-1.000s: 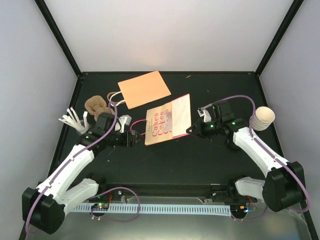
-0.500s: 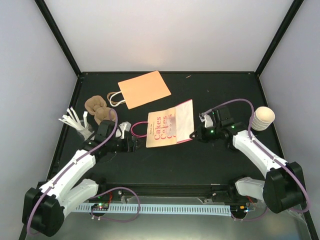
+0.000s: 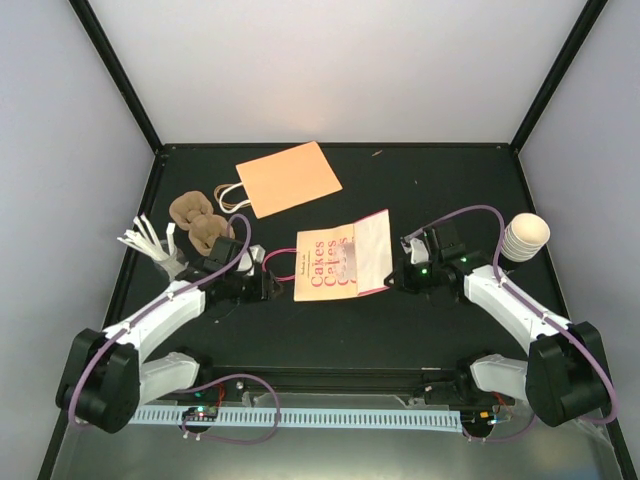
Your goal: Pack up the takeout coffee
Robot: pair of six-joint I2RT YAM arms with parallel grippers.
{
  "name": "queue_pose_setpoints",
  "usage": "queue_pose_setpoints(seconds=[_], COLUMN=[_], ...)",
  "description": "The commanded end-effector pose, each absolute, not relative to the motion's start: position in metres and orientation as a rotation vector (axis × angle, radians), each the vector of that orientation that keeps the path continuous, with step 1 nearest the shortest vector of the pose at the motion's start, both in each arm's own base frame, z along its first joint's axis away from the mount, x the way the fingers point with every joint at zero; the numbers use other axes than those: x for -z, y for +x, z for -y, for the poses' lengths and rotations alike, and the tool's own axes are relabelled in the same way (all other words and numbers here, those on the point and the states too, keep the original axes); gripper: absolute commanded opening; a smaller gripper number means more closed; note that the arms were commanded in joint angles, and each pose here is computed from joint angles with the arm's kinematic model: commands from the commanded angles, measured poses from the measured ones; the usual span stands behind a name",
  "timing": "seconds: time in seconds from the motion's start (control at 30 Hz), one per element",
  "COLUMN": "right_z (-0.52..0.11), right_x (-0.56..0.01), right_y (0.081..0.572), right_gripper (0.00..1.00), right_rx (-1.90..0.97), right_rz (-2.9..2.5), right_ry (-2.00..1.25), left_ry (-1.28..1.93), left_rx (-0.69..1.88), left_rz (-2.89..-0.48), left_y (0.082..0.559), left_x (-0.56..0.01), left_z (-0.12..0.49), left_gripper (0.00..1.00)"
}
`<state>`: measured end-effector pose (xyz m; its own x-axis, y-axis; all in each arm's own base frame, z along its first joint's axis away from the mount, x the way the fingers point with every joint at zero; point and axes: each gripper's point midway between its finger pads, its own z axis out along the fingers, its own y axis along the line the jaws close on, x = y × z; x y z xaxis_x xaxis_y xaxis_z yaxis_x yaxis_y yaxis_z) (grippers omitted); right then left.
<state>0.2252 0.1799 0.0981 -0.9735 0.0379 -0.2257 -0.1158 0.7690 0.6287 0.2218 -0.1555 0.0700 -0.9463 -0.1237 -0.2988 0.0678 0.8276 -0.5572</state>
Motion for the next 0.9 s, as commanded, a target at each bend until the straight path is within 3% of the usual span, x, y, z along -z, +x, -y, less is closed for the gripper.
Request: queue_pose_setpoints(seconds=[0.0,0.87], right_z=[-0.175,-0.174], right_x=[-0.096,-0.082], right_y=[0.231,0.226], right_gripper=[0.02,0.02], right_rx=[-0.938,-0.929], right_rz=[-2.725,-2.767], right_ry=[-0.082,-0.094], left_ry=[-0.088,-0.183], left_rx=[0.681,0.532], left_rz=[-2.646,-2.693], left_y=[0.250,0.289], left_x=[-0.075,-0.053], left_z=[0.142,0.115], left_gripper=[0.58,0.57])
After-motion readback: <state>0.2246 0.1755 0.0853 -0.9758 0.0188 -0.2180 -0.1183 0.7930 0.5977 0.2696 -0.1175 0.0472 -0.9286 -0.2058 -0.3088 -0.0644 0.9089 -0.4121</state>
